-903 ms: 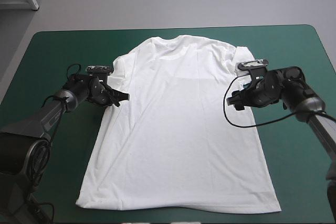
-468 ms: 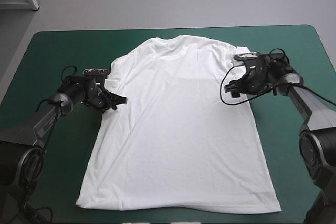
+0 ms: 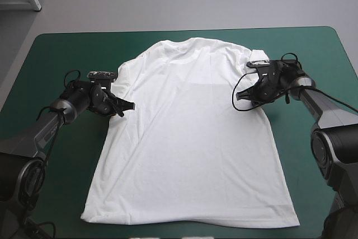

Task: Fold the cloth

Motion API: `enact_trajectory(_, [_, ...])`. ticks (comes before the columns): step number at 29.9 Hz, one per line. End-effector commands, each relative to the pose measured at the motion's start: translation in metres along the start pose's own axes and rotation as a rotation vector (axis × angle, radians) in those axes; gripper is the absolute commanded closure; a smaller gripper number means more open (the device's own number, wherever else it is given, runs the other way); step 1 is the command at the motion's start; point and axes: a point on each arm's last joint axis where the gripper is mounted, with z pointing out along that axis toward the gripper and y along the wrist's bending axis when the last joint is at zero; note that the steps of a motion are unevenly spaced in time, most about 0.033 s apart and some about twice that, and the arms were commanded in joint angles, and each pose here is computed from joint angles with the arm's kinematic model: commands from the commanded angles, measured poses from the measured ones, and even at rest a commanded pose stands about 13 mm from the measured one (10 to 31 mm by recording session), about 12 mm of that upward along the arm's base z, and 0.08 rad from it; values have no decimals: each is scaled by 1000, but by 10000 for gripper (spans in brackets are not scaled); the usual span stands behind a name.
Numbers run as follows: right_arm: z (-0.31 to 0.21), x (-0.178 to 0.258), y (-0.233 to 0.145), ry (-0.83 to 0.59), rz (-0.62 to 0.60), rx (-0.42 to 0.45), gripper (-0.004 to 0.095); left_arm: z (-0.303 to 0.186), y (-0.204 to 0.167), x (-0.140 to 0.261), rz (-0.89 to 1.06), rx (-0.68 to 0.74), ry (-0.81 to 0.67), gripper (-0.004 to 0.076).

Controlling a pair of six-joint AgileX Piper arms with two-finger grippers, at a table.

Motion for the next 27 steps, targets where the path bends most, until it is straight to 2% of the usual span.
enact_trajectory(1, [-39, -14, 3, -128, -16, -9, 924, -34, -1, -23, 20, -1, -165, 730])
enact_trajectory(8, [-130, -29, 9, -373, -43, 6, 927, -89, 1, -64, 78, -57, -304, 730])
enact_trajectory(14, [-226, -32, 15, -626, -73, 34, 927, -174, 6, -98, 126, -134, -464, 730])
enact_trajectory(20, [-312, -25, 19, -850, -102, 81, 927, -261, 8, -111, 149, -174, -662, 731])
enact_trajectory(27, [-376, -11, 23, -1002, -114, 103, 927, -338, 11, -105, 172, -206, -863, 731])
